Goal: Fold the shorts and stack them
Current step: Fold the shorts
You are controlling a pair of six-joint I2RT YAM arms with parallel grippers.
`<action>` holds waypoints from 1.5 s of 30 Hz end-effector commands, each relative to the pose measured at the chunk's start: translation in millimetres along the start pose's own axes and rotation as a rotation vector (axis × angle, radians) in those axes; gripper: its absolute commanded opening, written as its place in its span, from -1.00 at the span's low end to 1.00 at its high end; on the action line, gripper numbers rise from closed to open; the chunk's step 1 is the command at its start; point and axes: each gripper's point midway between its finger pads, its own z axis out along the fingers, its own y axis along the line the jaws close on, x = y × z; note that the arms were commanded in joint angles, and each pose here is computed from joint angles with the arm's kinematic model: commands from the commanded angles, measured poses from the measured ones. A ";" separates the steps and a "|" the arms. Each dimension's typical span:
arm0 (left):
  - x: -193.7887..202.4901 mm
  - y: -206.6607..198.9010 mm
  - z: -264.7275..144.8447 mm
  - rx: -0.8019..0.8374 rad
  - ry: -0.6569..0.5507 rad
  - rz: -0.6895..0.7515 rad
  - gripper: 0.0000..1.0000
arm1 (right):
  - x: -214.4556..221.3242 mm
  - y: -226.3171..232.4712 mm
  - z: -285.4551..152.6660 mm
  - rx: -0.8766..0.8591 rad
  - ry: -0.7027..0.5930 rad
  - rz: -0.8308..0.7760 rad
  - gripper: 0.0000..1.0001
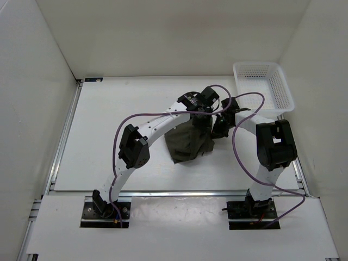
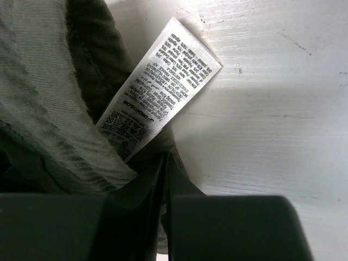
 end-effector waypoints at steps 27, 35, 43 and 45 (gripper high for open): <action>42.2 155.1 -65.0 -0.061 0.015 -0.311 -0.79 | -18.5 27.3 -119.1 0.060 -0.315 -0.129 -0.96; 12.7 191.1 -9.4 -0.152 0.022 -0.376 -0.79 | -22.1 124.6 -74.2 -0.125 -0.183 -0.279 -1.00; -35.3 216.5 4.9 -0.137 -0.037 -0.381 -0.79 | -68.1 80.7 10.7 0.062 -0.159 -0.105 -1.00; -46.5 218.3 9.8 -0.117 -0.046 -0.381 -0.79 | -71.1 68.7 27.0 0.093 -0.156 -0.070 -1.00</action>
